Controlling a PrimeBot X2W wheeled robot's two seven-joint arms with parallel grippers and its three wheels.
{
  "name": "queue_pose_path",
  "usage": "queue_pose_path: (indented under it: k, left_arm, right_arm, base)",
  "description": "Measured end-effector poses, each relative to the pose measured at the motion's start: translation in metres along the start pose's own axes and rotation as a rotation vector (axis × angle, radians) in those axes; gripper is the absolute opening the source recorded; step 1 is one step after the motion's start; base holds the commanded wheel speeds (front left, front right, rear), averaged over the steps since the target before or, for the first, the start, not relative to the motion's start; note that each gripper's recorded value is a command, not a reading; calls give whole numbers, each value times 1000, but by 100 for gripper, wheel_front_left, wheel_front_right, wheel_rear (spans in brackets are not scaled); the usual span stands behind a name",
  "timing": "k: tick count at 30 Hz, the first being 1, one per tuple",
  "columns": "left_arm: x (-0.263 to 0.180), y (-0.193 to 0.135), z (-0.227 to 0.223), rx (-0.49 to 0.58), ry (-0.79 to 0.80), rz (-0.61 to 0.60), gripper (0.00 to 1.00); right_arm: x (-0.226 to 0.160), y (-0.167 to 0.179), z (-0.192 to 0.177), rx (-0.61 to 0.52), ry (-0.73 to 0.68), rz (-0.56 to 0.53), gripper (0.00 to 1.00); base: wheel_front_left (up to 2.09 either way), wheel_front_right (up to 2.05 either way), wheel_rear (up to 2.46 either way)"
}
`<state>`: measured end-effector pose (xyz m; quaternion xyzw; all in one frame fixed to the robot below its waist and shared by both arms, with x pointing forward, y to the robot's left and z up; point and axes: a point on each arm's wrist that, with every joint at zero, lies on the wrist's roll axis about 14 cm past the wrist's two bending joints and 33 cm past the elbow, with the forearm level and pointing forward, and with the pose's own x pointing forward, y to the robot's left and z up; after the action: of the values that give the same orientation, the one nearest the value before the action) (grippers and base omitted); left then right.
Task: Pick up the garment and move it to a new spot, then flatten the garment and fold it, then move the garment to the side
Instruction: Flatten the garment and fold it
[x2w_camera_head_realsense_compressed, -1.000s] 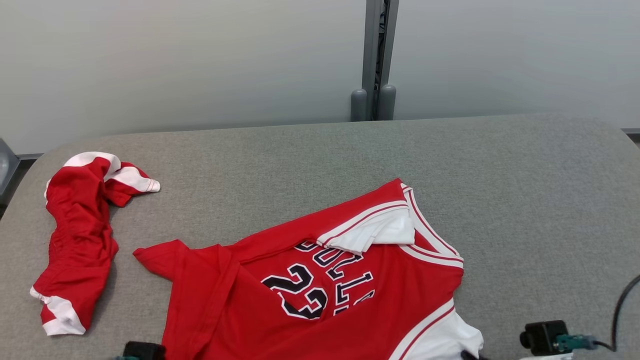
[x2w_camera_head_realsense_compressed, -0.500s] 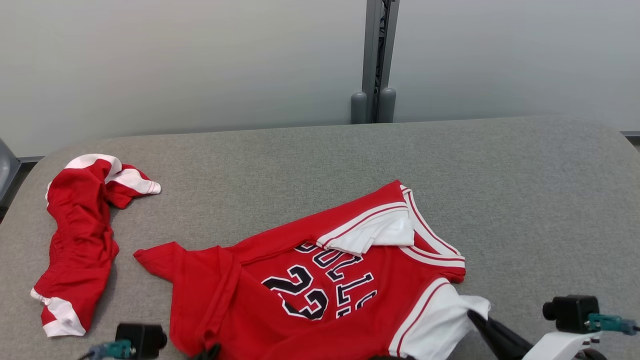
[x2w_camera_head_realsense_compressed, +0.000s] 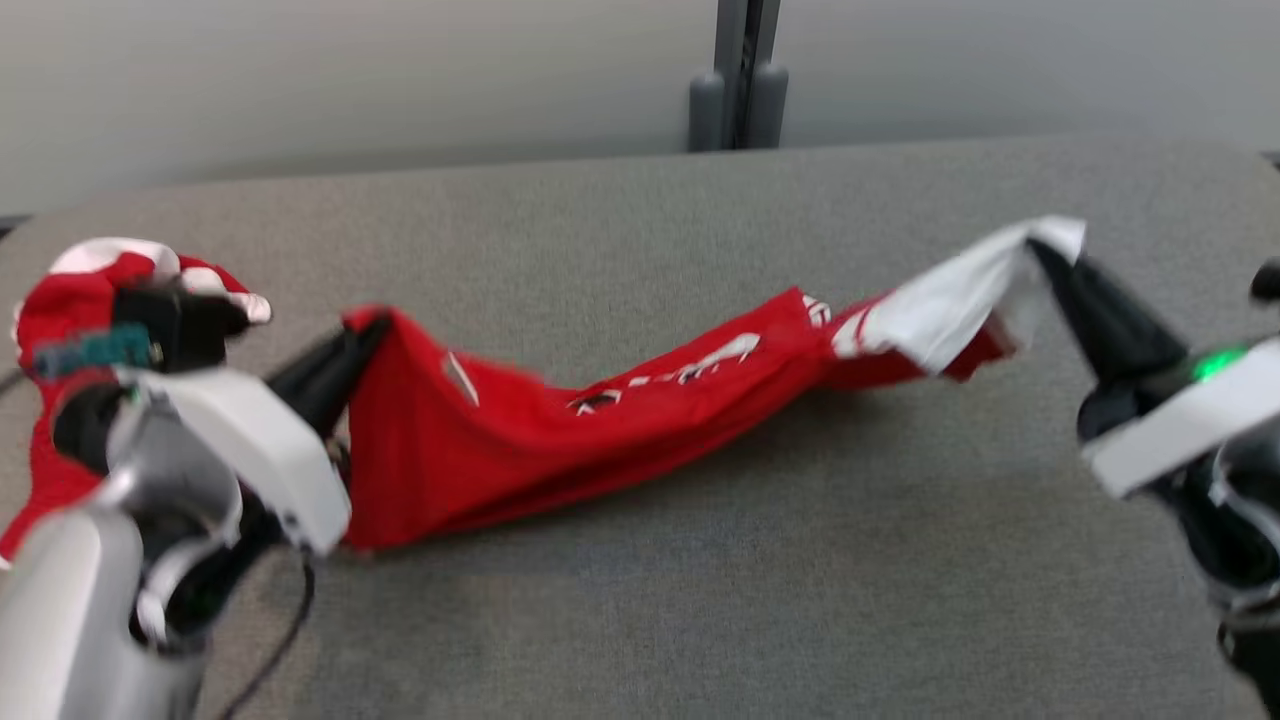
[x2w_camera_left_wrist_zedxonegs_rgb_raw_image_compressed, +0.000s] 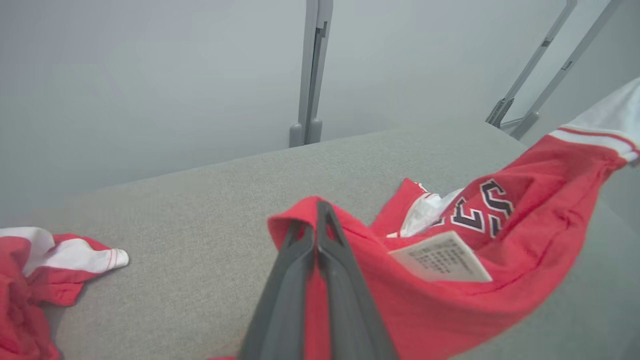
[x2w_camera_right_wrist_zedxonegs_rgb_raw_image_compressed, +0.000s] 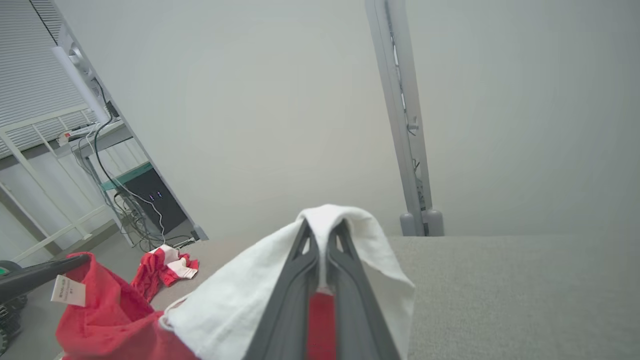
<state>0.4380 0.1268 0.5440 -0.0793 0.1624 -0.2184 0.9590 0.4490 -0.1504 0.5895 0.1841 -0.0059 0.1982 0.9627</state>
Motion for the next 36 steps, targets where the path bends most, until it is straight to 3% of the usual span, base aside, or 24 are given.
queue_pose_path:
  k: [10, 22, 28, 36]
  left_arm:
    - [100, 27, 48, 17, 4, -30, 0]
    - [206, 64, 123, 48, -71, 4, 0]
    - [245, 71, 160, 62, -189, 31, 0]
    - [261, 77, 183, 78, -255, 64, 0]
  right_arm:
    - [90, -26, 49, -117, -104, 47, 0]
    - [182, -73, 108, -263, -213, -4, 0]
    - [214, -93, 149, -333, -314, -55, 0]
    - [233, -84, 175, -451, -395, -40, 0]
  base:
    - [0, 0, 0]
    - [0, 0, 0]
    - [0, 0, 0]
    - [0, 0, 0]
